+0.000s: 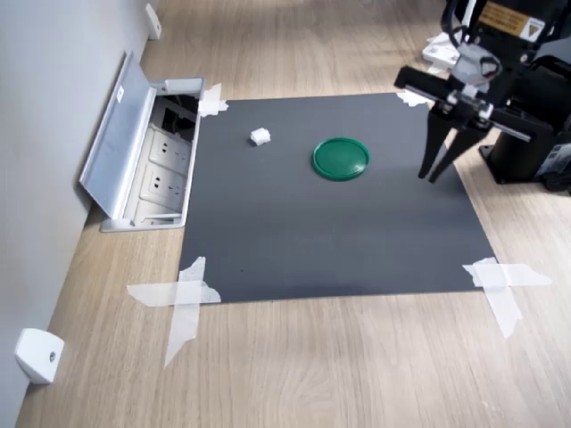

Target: Grasp a white terminal and put it on the green lid.

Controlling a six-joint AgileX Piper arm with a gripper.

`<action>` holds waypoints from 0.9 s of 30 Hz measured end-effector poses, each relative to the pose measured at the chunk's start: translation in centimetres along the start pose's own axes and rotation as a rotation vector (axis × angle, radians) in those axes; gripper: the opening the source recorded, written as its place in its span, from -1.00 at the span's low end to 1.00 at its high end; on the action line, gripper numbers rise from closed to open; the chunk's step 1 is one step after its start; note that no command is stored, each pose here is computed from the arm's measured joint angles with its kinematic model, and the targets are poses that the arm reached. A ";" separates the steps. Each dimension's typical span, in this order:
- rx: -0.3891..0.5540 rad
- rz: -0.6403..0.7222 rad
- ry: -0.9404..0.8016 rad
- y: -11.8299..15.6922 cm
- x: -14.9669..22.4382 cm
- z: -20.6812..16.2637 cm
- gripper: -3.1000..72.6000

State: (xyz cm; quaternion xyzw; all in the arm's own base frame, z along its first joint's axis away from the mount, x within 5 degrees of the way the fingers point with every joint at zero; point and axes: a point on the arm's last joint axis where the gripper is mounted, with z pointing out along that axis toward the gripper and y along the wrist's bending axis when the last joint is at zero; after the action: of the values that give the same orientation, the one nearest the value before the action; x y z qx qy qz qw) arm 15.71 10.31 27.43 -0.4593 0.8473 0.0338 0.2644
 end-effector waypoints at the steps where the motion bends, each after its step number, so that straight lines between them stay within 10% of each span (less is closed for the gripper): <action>1: -0.006 -0.012 0.009 0.0 0.0 0.1 -0.47; 11: 0.023 0.029 0.019 -2.5 -2.4 -2.5 0.53; 27: 0.158 0.267 0.189 -10.6 -0.5 -4.5 0.61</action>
State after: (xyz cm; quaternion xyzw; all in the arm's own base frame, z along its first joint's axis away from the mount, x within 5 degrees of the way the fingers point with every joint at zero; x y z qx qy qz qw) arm 22.44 3.22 33.52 -0.3218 0.9218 -0.0416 0.2122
